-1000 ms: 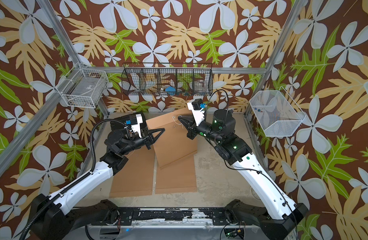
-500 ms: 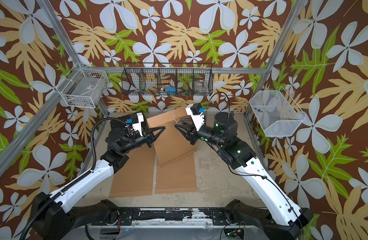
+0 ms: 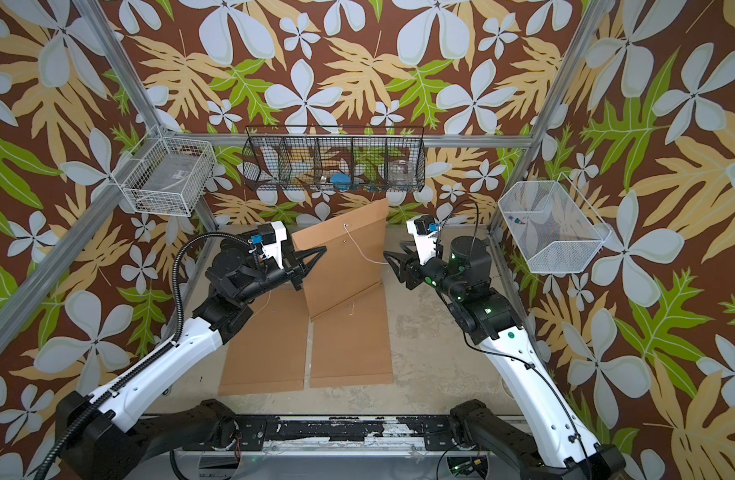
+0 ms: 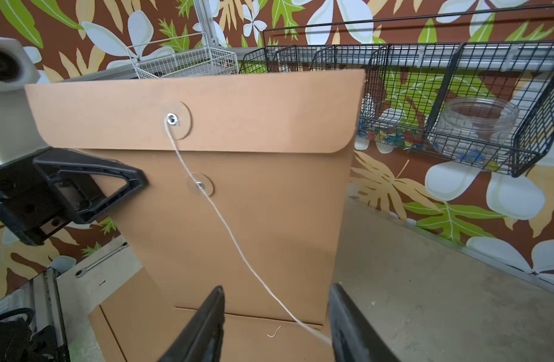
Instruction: Open the file bag
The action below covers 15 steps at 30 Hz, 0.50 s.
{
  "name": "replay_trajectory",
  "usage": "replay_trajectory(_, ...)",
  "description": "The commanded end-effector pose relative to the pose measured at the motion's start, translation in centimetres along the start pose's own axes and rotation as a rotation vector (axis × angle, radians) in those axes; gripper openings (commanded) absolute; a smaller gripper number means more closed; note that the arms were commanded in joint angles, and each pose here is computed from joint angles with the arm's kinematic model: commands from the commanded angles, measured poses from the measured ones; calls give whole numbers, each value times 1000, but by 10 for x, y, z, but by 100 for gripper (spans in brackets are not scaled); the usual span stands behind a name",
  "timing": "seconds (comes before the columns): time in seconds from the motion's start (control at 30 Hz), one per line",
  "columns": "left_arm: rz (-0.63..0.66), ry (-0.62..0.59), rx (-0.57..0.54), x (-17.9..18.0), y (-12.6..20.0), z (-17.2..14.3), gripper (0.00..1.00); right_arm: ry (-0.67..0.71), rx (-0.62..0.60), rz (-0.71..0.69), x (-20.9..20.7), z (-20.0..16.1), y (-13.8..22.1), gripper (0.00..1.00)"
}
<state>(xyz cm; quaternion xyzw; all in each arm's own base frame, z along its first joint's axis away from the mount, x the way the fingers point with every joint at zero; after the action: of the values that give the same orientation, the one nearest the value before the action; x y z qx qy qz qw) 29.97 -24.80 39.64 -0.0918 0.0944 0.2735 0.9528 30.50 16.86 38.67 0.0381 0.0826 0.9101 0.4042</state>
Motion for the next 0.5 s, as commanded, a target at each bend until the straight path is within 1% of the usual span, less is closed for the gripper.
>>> replay_trajectory(0.0, 19, -37, -25, 0, 4, 8, 0, -33, -67, -2, -10, 10, 3, 54)
replay_trajectory(0.1, 13, -46, -31, -4, 7, 12, 0, -64, -87, 13, -18, 6, 5, 56)
replay_trajectory(0.17, -12, -46, -25, -9, 8, 13, 0, -65, -87, 34, -18, 4, 0, 56)
replay_trajectory(0.27, -47, -34, -16, -16, 9, 12, 0, -66, -90, 124, -8, 4, -7, 57)
replay_trajectory(0.37, -72, -23, -14, -20, 9, 12, 0, -44, -106, 201, 2, 6, -9, 62)
replay_trajectory(0.47, -118, 10, -3, -26, 9, 9, 0, -37, -118, 240, 7, 7, -11, 63)
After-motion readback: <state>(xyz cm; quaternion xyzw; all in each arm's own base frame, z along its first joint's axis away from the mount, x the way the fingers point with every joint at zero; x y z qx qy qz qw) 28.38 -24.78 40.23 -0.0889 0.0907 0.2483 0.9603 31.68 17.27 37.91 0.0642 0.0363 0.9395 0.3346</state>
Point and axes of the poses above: each gripper's point midway between its finger pads, its own y axis back along the fingers, its own x axis along the line the jaws close on, z = x × y, the point moved 1 cm from there along y, back along the fingers, and after that the axes turned 7 degrees about y, right-handed, at the moved point
